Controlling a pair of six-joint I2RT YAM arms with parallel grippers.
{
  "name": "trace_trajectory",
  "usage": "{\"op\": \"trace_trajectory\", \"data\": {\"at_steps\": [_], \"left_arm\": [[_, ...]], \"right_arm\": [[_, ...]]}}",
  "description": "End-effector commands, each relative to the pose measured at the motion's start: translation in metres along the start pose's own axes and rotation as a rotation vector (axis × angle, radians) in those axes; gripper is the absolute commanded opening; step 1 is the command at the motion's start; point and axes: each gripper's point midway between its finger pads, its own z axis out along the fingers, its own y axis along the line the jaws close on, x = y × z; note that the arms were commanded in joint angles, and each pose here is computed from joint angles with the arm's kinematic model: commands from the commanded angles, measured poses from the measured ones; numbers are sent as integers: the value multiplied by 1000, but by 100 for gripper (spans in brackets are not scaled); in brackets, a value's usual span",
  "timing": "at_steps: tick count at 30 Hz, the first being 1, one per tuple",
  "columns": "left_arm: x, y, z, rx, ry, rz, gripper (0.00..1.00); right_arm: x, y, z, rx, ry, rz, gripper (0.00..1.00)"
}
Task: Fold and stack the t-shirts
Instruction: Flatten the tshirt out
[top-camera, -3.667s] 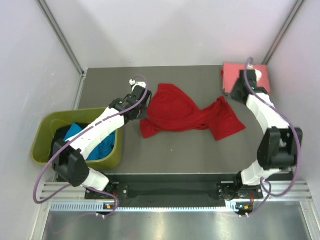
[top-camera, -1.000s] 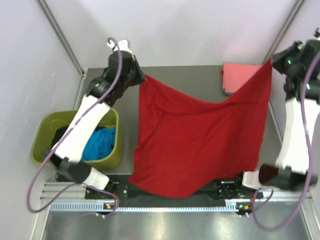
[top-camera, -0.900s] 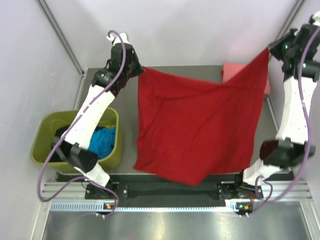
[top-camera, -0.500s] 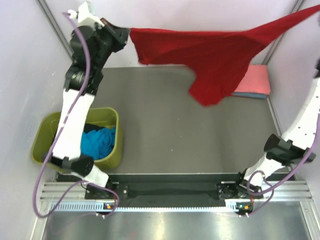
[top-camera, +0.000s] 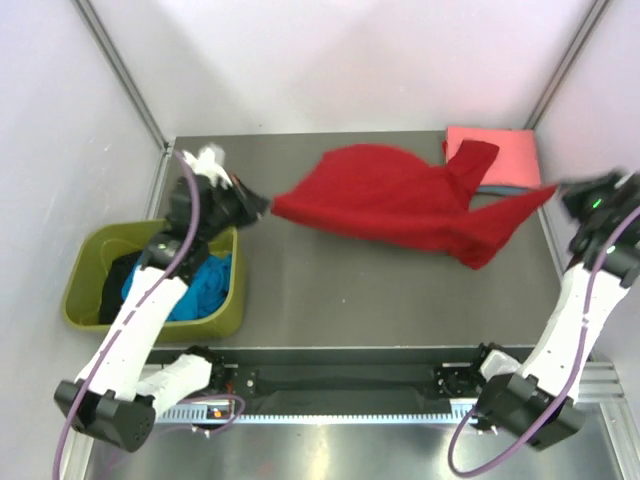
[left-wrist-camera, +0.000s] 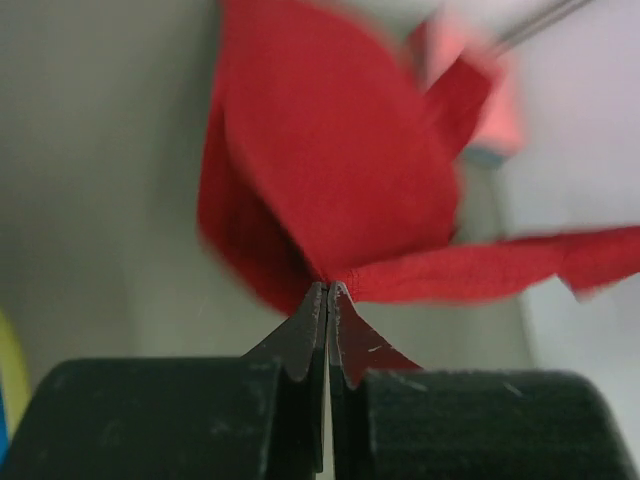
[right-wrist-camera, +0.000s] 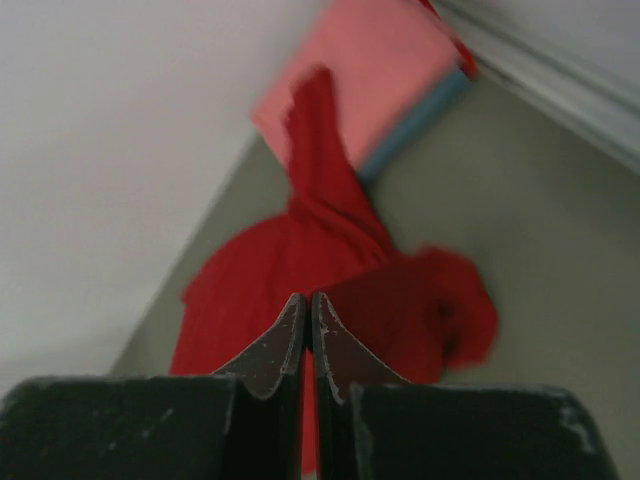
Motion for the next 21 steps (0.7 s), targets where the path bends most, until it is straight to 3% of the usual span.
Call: {"op": "trace_trajectory", "data": {"at_steps": [1,3,6,10,12,15,21], "left_arm": [[75,48,-4,-103,200,-46,0],[100,68,-11,-153,261,-40,0],[104,76,-16,-189,268,-33,0],[90,68,-15,-185,238,-31,0],[83,63,-11,-176,236,-32,0],[73,58,-5,-177,225,-26,0],[31,42,8,-183,156,24,0]], "right_arm": [[51,-56,-17,147,29,-20,0],[58,-69,-21,187,29,-35,0],[55,-77,-19,239,58,-89,0],[55,-62,-13,216,133,-190,0],[83,-65,-1,254,280,-286,0],[97,-60,12,300,358,-407,0],[110,-30,20,242,413,-454,0]]}}
